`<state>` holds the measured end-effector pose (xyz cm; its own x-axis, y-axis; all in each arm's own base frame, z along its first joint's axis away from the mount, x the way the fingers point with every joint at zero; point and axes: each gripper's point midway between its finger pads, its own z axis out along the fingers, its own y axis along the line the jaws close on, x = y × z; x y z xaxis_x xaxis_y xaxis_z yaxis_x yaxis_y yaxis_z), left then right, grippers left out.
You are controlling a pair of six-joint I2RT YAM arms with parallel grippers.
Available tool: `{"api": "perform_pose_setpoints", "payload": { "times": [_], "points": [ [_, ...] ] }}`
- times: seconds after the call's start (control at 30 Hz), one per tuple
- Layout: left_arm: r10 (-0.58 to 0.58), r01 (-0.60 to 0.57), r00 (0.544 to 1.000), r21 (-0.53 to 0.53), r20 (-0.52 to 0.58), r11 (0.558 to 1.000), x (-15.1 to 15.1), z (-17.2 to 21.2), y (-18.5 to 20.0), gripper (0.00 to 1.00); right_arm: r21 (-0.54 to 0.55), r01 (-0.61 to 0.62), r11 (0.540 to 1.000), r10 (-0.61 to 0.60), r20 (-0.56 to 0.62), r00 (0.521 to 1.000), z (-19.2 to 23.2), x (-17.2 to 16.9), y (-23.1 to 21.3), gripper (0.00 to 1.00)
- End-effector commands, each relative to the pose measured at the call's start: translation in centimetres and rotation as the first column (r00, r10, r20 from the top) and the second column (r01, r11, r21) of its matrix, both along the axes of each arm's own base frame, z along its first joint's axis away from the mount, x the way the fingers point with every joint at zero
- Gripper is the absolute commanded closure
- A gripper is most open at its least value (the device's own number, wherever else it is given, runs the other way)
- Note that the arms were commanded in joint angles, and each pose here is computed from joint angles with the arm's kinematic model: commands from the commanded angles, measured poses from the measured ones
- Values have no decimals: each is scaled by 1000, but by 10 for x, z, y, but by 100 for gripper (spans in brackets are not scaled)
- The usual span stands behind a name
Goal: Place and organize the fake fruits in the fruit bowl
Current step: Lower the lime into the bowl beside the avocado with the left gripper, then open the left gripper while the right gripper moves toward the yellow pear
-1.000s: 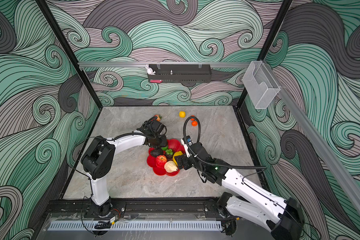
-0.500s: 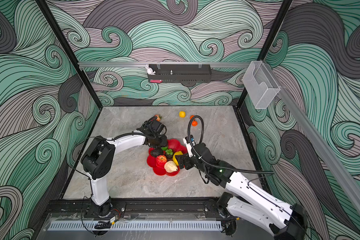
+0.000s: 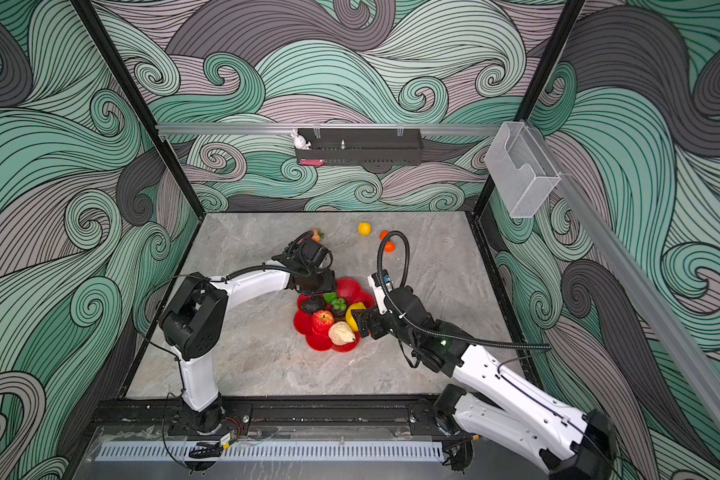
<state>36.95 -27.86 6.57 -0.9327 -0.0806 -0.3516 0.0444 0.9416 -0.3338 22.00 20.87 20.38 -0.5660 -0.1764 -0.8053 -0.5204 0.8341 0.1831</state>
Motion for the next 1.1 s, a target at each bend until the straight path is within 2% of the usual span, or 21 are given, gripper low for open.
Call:
{"api": "perform_pose_setpoints", "payload": {
  "times": [0.0, 0.17, 0.3, 0.4, 0.57, 0.67, 0.83, 0.93, 1.07],
  "points": [
    [-10, 11, 999, -22, 51, 1000, 3, 28, -2, 36, 6, 48, 999, -48, 4, 999, 8, 5, -7, 7],
    [-29, 33, 994, -34, 106, 999, 1, 58, 1, 36, 0, 101, 995, -101, -2, 995, 15, 18, -18, 6],
    [-32, 32, 976, 7, 216, 999, -3, 91, 20, 36, 18, 194, 981, -194, -5, 981, 26, 41, -33, 6],
    [-12, -2, 947, 42, 321, 999, -11, 117, 45, 35, 41, 280, 959, -279, -10, 960, 32, 64, -44, 7],
    [47, -85, 869, 55, 493, 995, -33, 148, 91, 33, 92, 372, 924, -368, -57, 928, 27, 112, -49, 7],
    [82, -130, 825, 46, 560, 990, -50, 149, 117, 30, 116, 348, 930, -344, -58, 937, 20, 142, -38, 8],
    [145, -192, 745, 1, 651, 981, -75, 132, 151, 26, 155, 378, 913, -369, -82, 926, -3, 191, -37, 9],
    [156, -203, 714, -11, 682, 979, -86, 124, 163, 23, 151, 373, 915, -360, -107, 927, -24, 217, -34, 9],
    [144, -178, 696, -25, 704, 984, -94, 117, 165, 22, 157, 349, 924, -326, -158, 932, -53, 249, -25, 9]
  ]
}}
